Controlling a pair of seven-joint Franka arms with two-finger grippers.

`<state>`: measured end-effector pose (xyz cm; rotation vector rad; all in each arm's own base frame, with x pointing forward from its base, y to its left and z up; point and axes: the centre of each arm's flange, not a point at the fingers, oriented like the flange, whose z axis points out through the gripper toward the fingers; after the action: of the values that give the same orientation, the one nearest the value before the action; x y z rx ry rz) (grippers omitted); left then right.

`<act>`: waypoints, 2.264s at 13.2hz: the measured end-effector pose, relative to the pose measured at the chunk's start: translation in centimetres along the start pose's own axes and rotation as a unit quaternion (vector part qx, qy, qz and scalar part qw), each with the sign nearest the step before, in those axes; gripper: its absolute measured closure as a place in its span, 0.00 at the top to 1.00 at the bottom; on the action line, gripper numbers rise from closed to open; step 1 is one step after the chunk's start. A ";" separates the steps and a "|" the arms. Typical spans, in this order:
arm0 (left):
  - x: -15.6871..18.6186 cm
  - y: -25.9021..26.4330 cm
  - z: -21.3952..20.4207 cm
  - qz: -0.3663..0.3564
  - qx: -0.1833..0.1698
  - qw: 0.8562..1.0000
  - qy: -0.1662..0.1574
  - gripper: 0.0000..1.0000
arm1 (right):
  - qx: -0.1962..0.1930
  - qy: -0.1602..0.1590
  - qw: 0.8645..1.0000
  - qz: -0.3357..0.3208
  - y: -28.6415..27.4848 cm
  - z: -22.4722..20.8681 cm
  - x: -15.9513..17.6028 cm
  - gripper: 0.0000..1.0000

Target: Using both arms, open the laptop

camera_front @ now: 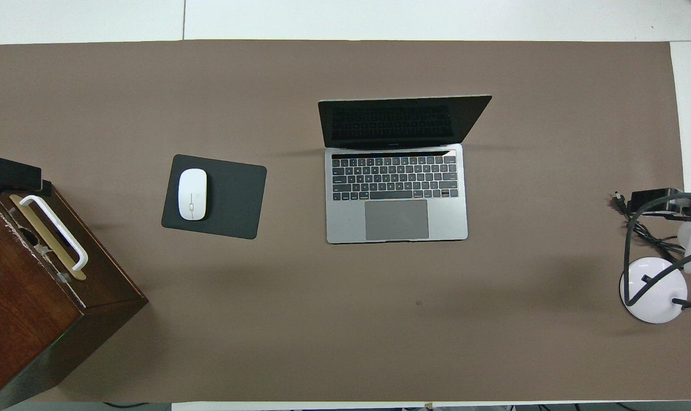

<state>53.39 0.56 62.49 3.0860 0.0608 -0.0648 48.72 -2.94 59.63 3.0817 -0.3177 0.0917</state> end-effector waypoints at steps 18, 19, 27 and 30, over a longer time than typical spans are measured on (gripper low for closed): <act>0.0 -0.3 0.7 0.000 0.017 1.000 -0.021 1.00 | 0.022 0.046 0.998 -0.026 -3.2 -1.4 0.5 1.00; 0.0 -0.3 0.7 0.000 0.017 1.000 -0.021 1.00 | 0.026 0.047 0.998 -0.031 -3.5 -1.5 0.4 1.00; 0.0 -0.4 0.7 -0.001 0.017 1.000 -0.021 1.00 | 0.048 0.042 0.998 -0.023 -1.1 -1.3 0.9 1.00; 0.0 -0.5 0.6 -0.001 0.017 1.000 -0.020 1.00 | 0.015 0.042 0.999 -0.022 0.3 -0.8 1.3 1.00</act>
<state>53.34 0.99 61.82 3.1177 0.0623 -0.1303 49.91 -3.49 60.53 3.1007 -0.2456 0.2258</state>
